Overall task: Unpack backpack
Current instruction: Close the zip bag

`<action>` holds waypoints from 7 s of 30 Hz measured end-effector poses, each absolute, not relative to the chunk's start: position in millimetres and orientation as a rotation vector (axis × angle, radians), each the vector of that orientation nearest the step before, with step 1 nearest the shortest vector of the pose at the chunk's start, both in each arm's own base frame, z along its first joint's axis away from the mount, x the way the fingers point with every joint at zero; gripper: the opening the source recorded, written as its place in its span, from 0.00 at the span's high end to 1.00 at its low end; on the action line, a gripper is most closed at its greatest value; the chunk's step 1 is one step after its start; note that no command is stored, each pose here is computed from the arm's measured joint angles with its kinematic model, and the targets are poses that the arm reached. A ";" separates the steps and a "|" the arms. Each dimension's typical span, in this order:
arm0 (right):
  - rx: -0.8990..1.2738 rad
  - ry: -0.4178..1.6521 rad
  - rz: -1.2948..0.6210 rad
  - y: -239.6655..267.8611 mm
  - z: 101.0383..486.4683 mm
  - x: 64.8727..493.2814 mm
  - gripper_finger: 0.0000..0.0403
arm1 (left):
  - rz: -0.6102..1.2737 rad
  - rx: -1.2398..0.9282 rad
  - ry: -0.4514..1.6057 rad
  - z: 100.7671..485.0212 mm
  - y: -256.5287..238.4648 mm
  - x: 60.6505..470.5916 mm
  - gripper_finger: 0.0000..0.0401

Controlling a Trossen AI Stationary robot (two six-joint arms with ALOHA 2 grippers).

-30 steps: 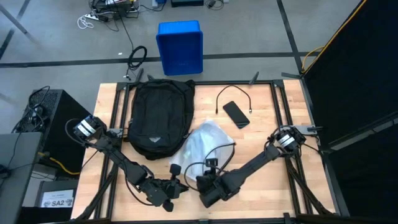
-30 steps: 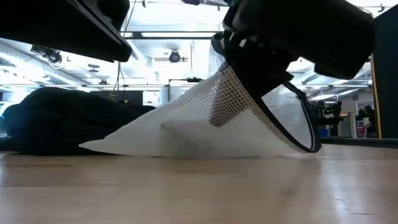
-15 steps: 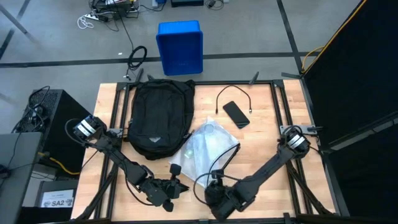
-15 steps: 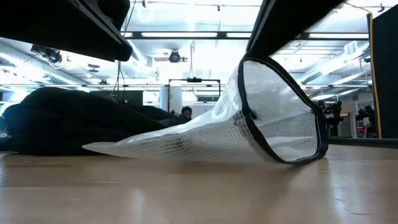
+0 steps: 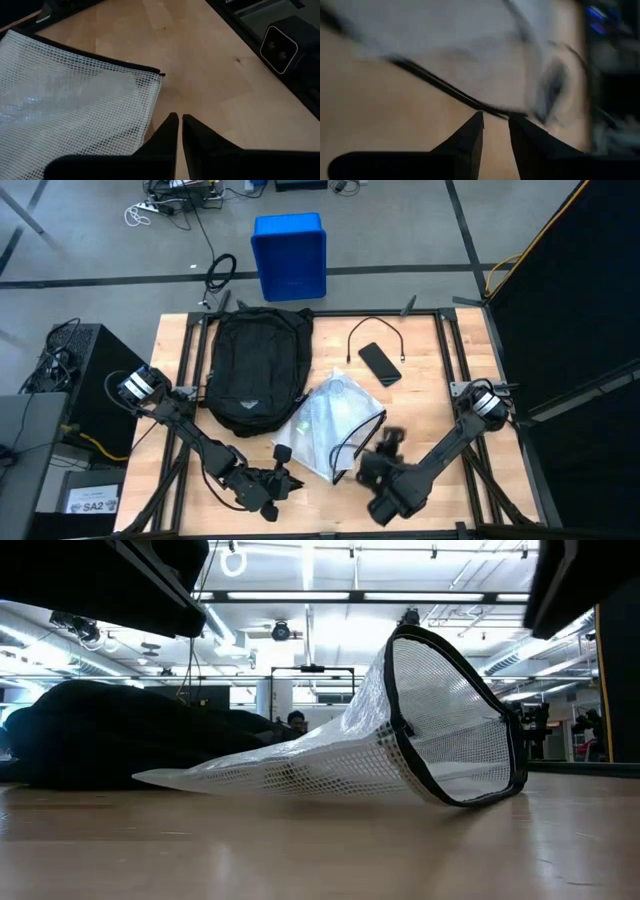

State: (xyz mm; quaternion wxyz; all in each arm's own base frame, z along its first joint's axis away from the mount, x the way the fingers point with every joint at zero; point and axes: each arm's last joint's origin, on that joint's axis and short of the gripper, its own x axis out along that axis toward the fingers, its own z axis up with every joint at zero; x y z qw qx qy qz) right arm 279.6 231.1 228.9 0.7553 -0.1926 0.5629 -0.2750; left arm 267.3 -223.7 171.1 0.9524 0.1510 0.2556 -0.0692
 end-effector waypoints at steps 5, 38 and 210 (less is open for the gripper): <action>-0.430 1.214 -0.554 215.4 236.2 275.6 0.81 | -0.140 0.292 0.518 171.5 -224.2 267.2 1.00; -0.077 0.961 -0.803 127.5 106.7 178.2 0.84 | -0.170 0.282 0.459 176.7 -233.1 264.1 1.00; -0.726 0.387 -0.218 244.8 153.5 314.3 1.00 | -0.017 0.222 0.484 232.3 -229.4 301.4 1.00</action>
